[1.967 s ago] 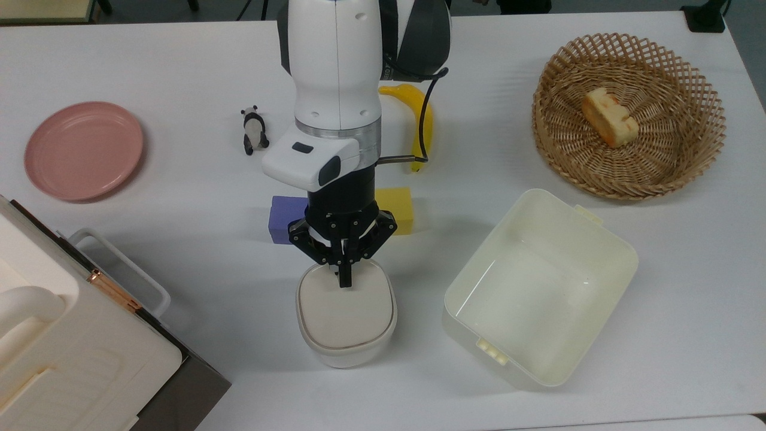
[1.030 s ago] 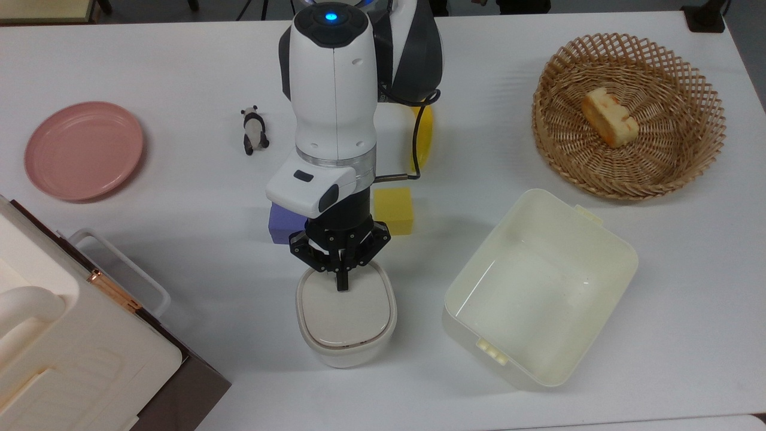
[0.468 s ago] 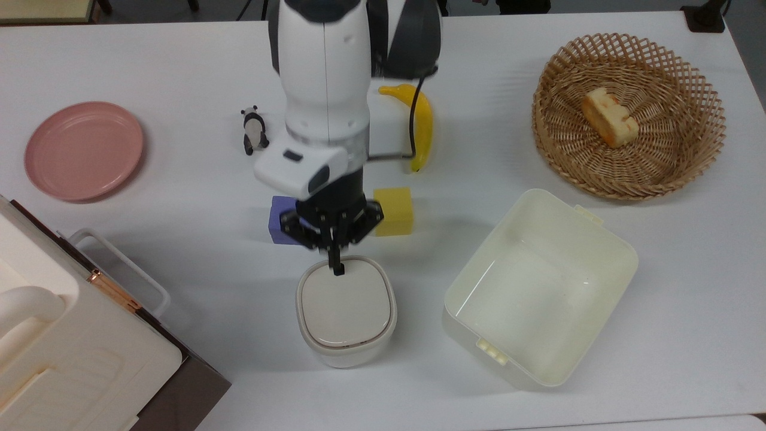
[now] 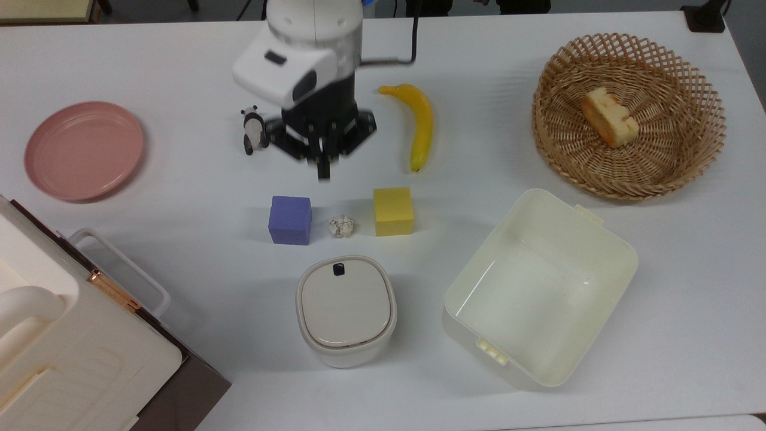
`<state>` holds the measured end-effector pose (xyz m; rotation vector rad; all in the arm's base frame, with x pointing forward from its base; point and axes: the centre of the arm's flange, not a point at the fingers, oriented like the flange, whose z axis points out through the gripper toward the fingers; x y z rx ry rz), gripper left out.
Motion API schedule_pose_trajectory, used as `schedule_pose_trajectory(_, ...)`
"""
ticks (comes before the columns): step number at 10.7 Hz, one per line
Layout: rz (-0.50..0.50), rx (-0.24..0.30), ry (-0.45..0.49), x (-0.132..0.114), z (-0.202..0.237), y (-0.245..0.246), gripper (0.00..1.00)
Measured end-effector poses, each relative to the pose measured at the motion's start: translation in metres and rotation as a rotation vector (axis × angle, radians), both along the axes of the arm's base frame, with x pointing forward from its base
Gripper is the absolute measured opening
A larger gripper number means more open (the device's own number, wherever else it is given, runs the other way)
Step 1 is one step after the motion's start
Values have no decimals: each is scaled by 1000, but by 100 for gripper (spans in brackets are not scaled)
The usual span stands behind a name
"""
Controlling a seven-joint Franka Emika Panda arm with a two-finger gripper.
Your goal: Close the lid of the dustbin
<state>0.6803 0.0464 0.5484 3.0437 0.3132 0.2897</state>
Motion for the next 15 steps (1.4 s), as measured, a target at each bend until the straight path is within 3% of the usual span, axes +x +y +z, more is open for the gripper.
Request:
schedule_pose_trajectory(2,-21,-9,117,-36,16,-6,1)
schedule_pose_trajectory(5,-83,-7,171,-84,44,-21,1)
schedule_pose_trajectory(8,-118,-1,188,-112,60,-41,13)
schedule_pose_trajectory(13,-110,-3,196,-116,57,-36,87)
schedule_pose_trajectory(14,-107,-3,199,-116,57,-34,100)
schedule_pose_trajectory(15,-107,-3,200,-117,57,-34,100)
